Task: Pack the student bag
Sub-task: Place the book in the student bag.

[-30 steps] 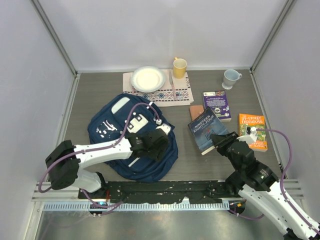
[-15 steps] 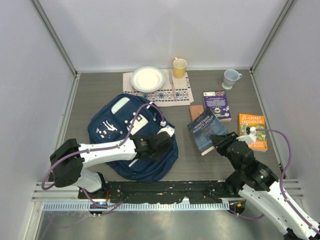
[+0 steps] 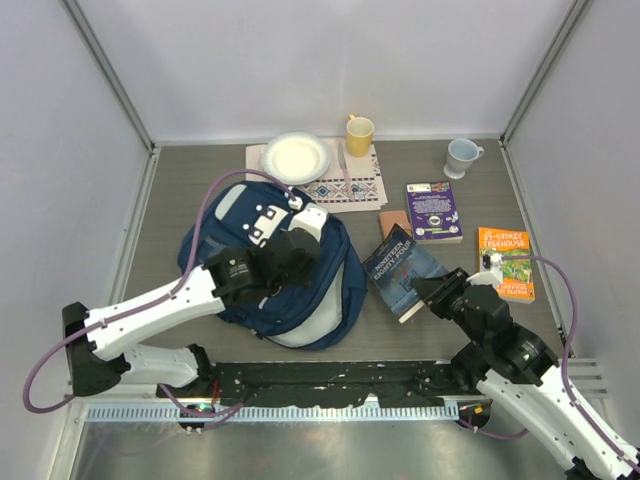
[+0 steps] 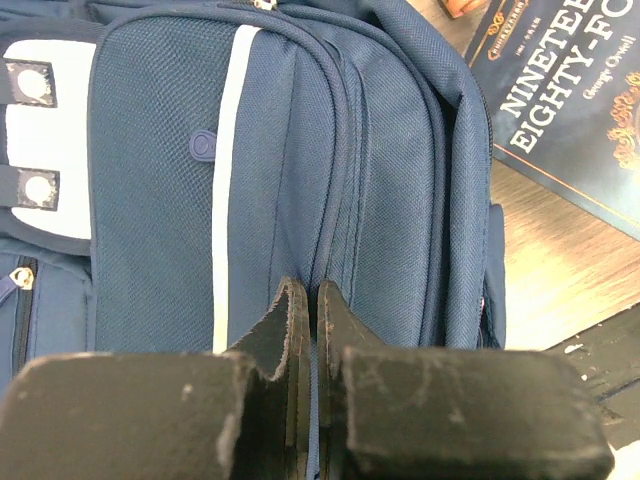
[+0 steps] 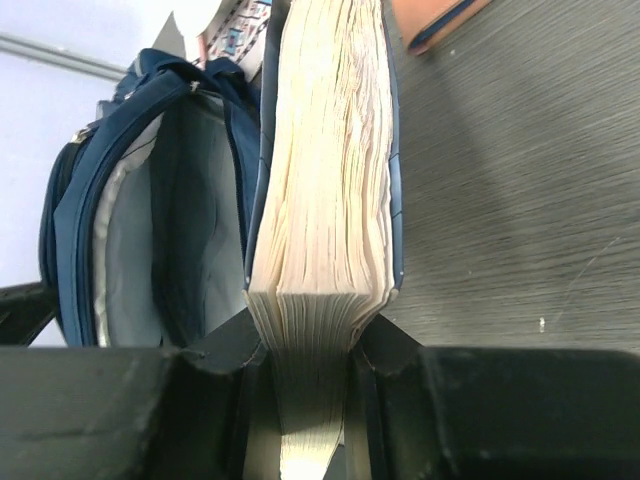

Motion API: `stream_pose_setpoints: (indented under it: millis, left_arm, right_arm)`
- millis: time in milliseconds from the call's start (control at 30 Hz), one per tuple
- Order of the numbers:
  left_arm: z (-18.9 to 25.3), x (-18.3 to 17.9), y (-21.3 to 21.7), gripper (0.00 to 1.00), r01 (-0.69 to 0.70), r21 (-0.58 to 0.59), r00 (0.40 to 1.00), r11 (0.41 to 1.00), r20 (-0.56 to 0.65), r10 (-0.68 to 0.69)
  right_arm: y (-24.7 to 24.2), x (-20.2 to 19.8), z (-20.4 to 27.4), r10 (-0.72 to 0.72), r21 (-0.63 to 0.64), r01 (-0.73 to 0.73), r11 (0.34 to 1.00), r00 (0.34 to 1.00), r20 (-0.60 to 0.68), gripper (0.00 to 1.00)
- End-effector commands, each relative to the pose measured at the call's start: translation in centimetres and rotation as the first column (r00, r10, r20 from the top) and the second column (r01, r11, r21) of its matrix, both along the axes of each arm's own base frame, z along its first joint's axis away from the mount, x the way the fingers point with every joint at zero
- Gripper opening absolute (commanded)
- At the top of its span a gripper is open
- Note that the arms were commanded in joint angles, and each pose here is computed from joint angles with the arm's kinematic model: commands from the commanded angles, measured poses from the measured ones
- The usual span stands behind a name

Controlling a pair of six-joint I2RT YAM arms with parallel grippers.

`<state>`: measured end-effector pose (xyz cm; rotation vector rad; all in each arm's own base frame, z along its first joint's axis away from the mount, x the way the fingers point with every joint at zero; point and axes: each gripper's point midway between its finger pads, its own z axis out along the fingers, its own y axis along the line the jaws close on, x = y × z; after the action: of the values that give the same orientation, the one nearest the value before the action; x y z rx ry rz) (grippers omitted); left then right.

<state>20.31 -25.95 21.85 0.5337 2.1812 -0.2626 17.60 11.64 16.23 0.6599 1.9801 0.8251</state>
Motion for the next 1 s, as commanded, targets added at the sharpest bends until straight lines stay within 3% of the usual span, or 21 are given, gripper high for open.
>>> stream_pose_setpoints:
  millis: [0,233,533,700,967]
  left_arm:
    - [3.8,1.2,1.0,0.0,-0.045,-0.047,0.995,0.998,0.092,0.049]
    - [5.4,1.1,2.0,0.0,-0.05,-0.105,0.993,0.993,0.104,0.061]
    - [6.4,1.2,2.0,0.0,-0.067,-0.164,0.99,0.984,0.112,0.086]
    - [6.4,1.2,2.0,0.0,-0.074,-0.169,0.99,0.983,0.103,0.093]
    - [9.0,1.3,2.8,0.0,-0.115,-0.314,0.976,0.942,0.14,0.166]
  right_arm:
    - [1.6,-0.6,9.2,0.057,0.203,-0.107,0.973,0.97,0.235,0.01]
    - [3.0,-2.3,12.6,0.154,0.259,-0.244,0.934,0.933,0.325,0.01]
    - [2.1,-2.7,13.8,0.128,0.265,-0.235,0.935,0.922,0.366,0.01]
    - [-1.7,-3.4,16.5,-0.004,0.256,-0.121,0.959,0.898,0.439,0.01]
    - [5.0,-3.4,14.0,0.274,0.257,-0.358,0.898,0.91,0.311,0.01]
